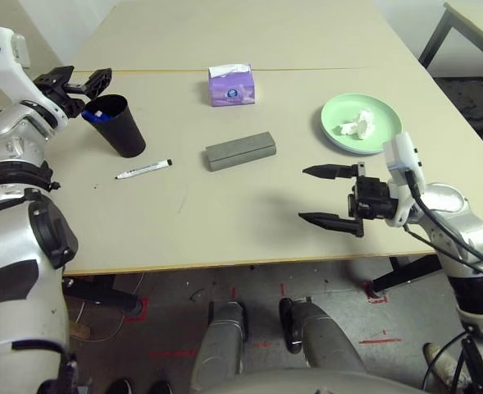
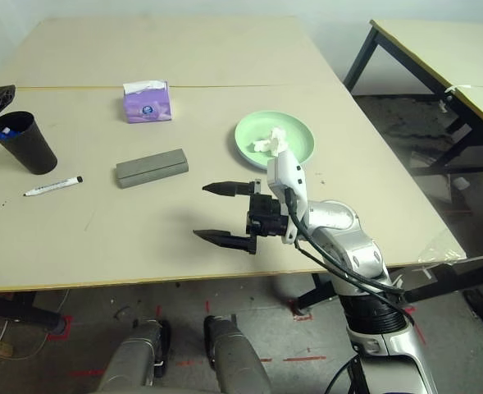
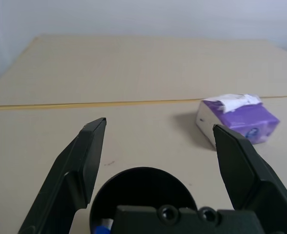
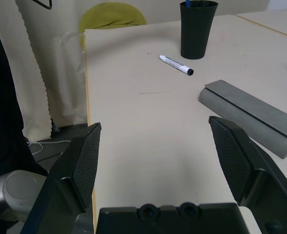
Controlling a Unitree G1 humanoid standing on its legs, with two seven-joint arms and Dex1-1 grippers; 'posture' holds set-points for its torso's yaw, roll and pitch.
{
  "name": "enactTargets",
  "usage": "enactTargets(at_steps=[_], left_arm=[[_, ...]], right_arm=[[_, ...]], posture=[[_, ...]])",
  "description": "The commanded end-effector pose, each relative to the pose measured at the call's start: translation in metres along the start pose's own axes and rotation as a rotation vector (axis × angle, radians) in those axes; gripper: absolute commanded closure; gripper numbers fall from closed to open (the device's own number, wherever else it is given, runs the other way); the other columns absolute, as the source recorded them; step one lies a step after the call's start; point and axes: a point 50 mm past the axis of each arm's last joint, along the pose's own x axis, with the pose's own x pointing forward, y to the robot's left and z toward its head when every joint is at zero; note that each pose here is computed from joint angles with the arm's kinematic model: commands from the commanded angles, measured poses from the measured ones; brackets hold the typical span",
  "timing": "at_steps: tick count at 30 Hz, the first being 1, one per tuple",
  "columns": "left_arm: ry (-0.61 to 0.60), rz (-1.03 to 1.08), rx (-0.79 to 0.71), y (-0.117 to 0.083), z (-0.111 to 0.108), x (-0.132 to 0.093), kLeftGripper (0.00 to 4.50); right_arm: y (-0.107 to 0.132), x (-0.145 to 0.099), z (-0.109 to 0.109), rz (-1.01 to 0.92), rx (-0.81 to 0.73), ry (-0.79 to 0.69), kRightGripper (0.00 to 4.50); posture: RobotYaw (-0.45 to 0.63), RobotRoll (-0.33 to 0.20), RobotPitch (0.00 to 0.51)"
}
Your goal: Organize and tidy the items on the table.
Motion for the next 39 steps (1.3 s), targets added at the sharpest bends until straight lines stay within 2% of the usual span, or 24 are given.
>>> enactTargets(at_steps=[1, 6, 10, 14, 19, 23, 26, 31, 39], left_arm=[[0.019, -0.105, -0.019, 0.005, 0.002, -0.012, 0.05], [0.078, -0.306, 0.015, 0.005, 0.013, -0.027, 0.05], [0.192, -0.493, 0.047, 0.000, 0.014, -0.037, 0.05], [0.373, -0.660, 0.086, -0.009, 0.009, -0.043, 0.05], [0.682, -0.787, 0.292, -0.021, -0.003, -0.052, 0.05], [0.819, -0.840, 0.412, -0.031, -0.002, -0.046, 0.05], [0.878, -0.875, 0.483, -0.041, -0.002, -0.037, 0.05], [0.926, -0.887, 0.564, -0.046, -0.009, -0.022, 0.05], [0.937, -0.751, 0.638, -0.045, -0.027, -0.001, 0.05]], right_arm=[[0.001, -0.008, -0.003, -0.022, 0.020, 0.021, 0.00], [0.002, -0.018, -0.004, -0.031, 0.027, 0.029, 0.00], [0.004, -0.012, -0.005, 0.007, 0.031, 0.016, 0.00], [0.003, -0.004, -0.007, 0.024, 0.034, -0.002, 0.00], [0.002, 0.002, -0.009, 0.032, 0.039, -0.014, 0.00], [0.002, 0.004, -0.012, 0.028, 0.040, -0.021, 0.00], [0.003, 0.005, -0.013, 0.018, 0.040, -0.030, 0.00], [0.007, 0.006, -0.015, 0.009, 0.042, -0.031, 0.00], [0.011, 0.001, -0.013, -0.016, 0.039, -0.019, 0.00]], posture=[[-0.09, 0.000, 0.168], [-0.08, 0.000, 0.176], [-0.06, 0.000, 0.181], [-0.05, 0.000, 0.190], [-0.03, 0.000, 0.199], [-0.04, 0.000, 0.204], [-0.06, 0.000, 0.207], [-0.09, 0.000, 0.209], [-0.12, 0.000, 0.203]])
